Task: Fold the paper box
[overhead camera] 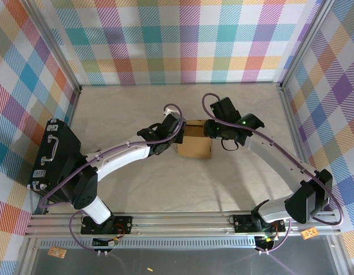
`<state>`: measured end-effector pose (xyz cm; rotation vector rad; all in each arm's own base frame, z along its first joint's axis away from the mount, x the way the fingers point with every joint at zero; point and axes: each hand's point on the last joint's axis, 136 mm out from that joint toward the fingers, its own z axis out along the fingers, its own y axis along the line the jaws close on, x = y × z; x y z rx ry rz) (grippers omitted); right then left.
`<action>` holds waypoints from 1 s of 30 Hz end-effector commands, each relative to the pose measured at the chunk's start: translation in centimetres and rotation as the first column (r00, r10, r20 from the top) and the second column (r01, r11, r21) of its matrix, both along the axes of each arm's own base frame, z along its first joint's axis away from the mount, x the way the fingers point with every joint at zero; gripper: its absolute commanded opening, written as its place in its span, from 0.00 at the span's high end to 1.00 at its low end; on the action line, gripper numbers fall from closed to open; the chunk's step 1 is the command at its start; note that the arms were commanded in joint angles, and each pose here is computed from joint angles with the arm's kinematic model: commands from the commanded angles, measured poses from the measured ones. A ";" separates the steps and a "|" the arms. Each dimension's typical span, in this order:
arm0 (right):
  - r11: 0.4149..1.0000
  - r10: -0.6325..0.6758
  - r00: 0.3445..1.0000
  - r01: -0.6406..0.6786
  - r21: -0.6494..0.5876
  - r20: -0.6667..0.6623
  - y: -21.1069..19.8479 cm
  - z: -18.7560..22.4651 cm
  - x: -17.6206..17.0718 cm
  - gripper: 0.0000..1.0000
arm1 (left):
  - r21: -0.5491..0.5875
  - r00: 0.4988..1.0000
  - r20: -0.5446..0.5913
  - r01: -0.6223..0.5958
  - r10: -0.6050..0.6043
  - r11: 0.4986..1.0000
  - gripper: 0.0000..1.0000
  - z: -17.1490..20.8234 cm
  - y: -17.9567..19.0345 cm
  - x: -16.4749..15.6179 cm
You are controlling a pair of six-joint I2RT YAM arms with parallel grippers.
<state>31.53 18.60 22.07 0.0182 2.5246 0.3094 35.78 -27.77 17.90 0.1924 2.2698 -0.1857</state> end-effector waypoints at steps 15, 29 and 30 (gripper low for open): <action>0.991 -0.035 0.999 0.031 -0.128 -0.022 -0.9 -2.3 1.2 0.75 | 0.148 0.997 -0.067 0.035 -0.025 0.988 0.99 -2.3 -0.2 -1.4; 0.994 -0.045 0.998 0.040 -0.098 -0.046 -0.1 -3.2 1.5 1.00 | 0.145 0.998 -0.043 0.051 -0.045 0.988 0.99 -1.5 -1.0 -1.7; 0.993 -0.053 0.997 0.046 -0.110 -0.059 -0.3 -3.8 1.3 1.00 | 0.146 0.998 -0.044 0.053 -0.047 0.988 0.99 -1.6 -1.0 -1.7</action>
